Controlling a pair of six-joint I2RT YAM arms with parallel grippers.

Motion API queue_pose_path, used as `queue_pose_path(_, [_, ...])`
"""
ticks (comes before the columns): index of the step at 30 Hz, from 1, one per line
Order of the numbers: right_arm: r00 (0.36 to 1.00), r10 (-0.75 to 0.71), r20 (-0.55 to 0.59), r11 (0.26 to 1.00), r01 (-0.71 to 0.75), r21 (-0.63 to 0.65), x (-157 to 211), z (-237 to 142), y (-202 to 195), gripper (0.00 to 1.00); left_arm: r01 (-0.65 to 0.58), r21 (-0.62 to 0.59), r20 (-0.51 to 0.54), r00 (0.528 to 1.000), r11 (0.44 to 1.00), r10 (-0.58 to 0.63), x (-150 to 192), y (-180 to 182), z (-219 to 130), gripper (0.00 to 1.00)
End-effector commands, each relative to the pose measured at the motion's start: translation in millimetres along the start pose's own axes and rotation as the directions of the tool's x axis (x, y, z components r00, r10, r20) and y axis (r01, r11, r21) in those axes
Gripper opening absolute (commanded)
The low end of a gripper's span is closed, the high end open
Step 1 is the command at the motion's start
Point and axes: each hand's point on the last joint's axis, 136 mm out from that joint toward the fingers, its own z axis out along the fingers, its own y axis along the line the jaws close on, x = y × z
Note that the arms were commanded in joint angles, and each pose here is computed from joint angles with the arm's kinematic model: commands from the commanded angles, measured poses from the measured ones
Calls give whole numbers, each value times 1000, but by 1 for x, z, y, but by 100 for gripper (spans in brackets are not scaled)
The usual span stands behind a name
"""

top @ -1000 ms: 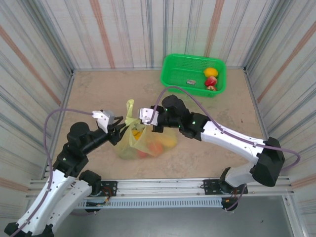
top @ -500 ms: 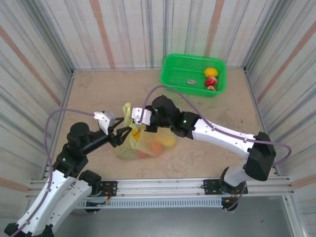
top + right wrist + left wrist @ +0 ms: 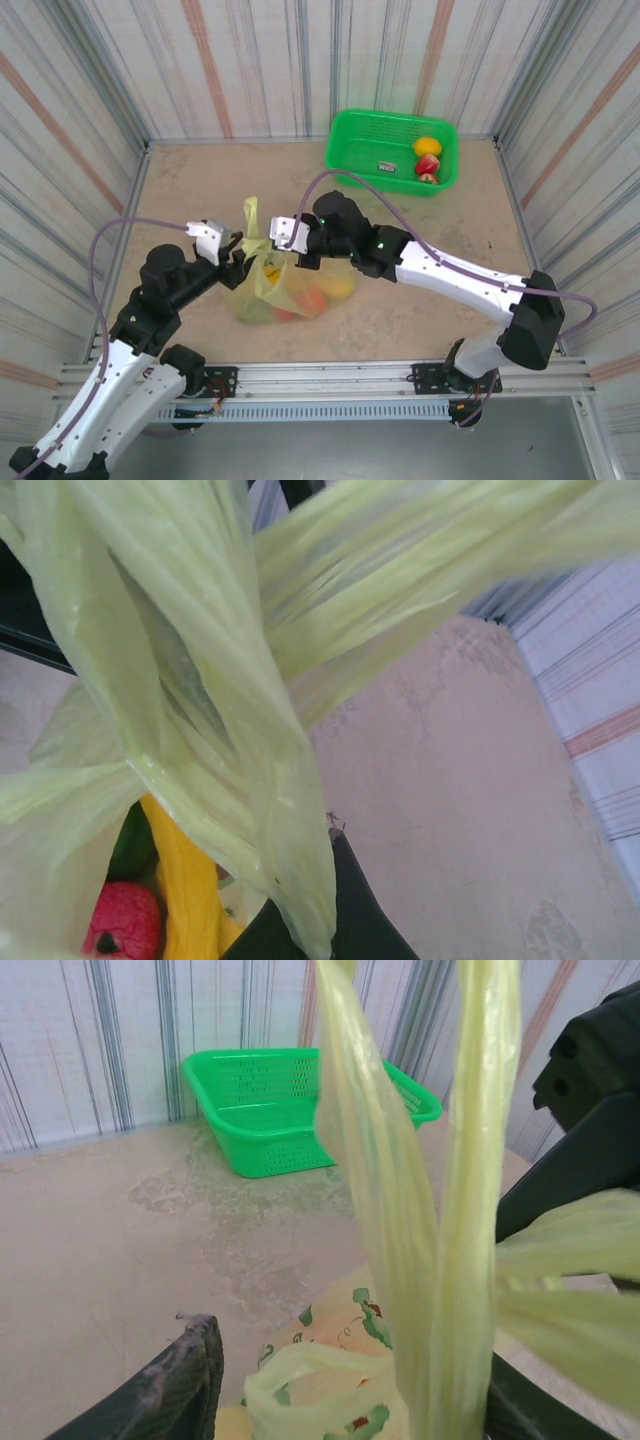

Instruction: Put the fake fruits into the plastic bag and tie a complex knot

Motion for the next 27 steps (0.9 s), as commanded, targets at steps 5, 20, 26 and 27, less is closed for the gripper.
queue_pose_path(5, [999,30,33,999,-31,18,-14,-7,-9,0,-17,103,1,1000,995,17,-1,-19,-2,56])
queue_pose_path(20, [1000,10,-22,1000,-10,-2,-6,15,1,0,-14,142,42,999,990,8,-5,-27,-11,76])
queue_pose_path(26, [1000,-4,-10,999,4,-37,-10,26,17,0,9,145,59,998,989,-18,-9,-26,-9,82])
queue_pose_path(27, [1000,-8,-5,999,7,-37,-11,27,18,0,11,147,61,998,989,-20,-10,-26,-8,82])
